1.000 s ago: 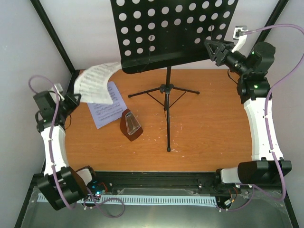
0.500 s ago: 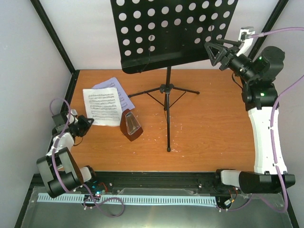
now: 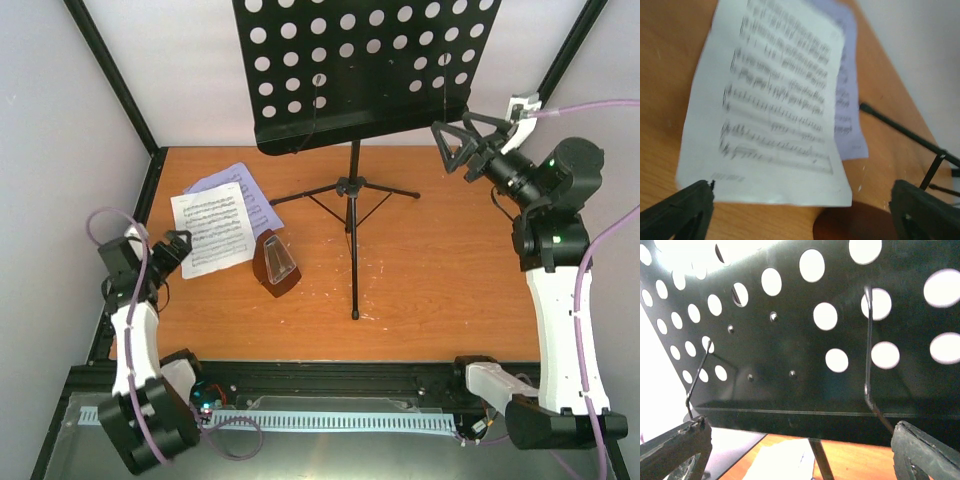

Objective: Pack up the instrument practice props

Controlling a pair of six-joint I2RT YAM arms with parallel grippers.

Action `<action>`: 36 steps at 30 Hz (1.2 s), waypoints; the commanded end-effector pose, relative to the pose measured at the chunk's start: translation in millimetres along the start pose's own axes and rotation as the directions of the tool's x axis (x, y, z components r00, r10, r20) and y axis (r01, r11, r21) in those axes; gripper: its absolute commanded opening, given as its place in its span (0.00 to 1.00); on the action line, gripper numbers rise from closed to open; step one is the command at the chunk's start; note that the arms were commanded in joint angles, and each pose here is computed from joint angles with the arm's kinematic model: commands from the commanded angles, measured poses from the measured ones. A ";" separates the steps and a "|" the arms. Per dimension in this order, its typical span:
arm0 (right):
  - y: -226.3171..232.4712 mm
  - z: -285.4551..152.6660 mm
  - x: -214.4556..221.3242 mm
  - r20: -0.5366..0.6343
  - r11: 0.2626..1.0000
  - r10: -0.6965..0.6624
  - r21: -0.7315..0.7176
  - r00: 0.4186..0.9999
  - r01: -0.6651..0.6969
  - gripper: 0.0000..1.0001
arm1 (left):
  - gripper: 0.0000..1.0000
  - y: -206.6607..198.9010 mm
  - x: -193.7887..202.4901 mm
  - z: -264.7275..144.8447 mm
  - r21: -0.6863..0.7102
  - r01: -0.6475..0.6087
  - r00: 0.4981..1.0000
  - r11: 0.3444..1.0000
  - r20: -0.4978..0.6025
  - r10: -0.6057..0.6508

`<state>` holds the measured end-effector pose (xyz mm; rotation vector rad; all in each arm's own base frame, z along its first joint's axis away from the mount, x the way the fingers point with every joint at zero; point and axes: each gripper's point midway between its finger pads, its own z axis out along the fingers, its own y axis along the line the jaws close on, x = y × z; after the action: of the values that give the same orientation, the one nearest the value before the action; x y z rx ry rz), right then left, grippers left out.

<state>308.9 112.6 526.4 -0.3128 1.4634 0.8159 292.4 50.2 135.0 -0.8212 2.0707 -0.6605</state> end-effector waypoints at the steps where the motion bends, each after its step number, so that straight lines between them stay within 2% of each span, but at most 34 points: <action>1: 0.0 -16.3 19.6 -0.006 0.998 0.041 0.040 0.999 -0.041 0.97 | 0.99 -51.5 -59.8 -57.6 -0.010 -0.161 0.952 0.987 0.261 0.158; 4: -10.5 -21.2 47.9 -0.041 0.994 0.086 0.075 0.995 -0.083 0.97 | 0.96 -112.2 -73.1 -94.1 0.118 -0.369 0.874 0.922 0.381 0.301; 7: -18.1 -24.8 70.2 -0.061 0.988 0.125 0.097 0.990 -0.119 0.98 | 0.93 -173.6 -56.8 -109.1 0.297 -0.554 0.812 0.778 0.400 0.425; 9: -21.4 -25.7 81.2 -0.065 0.983 0.161 0.099 0.985 -0.154 0.98 | 0.93 -209.2 -38.9 -118.4 0.394 -0.650 0.754 0.650 0.441 0.487; 11: -22.7 -25.3 88.8 -0.068 0.978 0.192 0.093 0.979 -0.185 0.98 | 0.93 -230.4 -21.0 -120.0 0.461 -0.692 0.721 0.555 0.457 0.520; 15: -23.6 -25.0 95.3 -0.068 0.973 0.221 0.082 0.973 -0.215 0.98 | 0.92 -261.9 20.2 -96.0 0.539 -0.723 0.677 0.433 0.423 0.603; 20: -26.4 -26.3 99.1 -0.077 0.973 0.217 0.102 0.973 -0.209 0.99 | 0.90 -314.1 85.0 -66.6 0.581 -0.769 0.572 0.266 0.439 0.693; 28: -26.6 -33.6 110.3 -0.087 0.970 0.222 0.120 0.971 -0.211 0.99 | 0.79 -344.5 145.9 -0.9 0.591 -0.795 0.464 0.134 0.451 0.762; 36: -28.0 -35.6 120.5 -0.106 0.966 0.238 0.127 0.966 -0.224 0.99 | 0.66 -344.8 158.3 57.0 0.522 -0.847 0.368 0.101 0.440 0.819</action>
<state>291.8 106.3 401.9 -0.1092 1.6760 0.9117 354.0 -295.8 240.6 0.8087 1.7273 -0.7368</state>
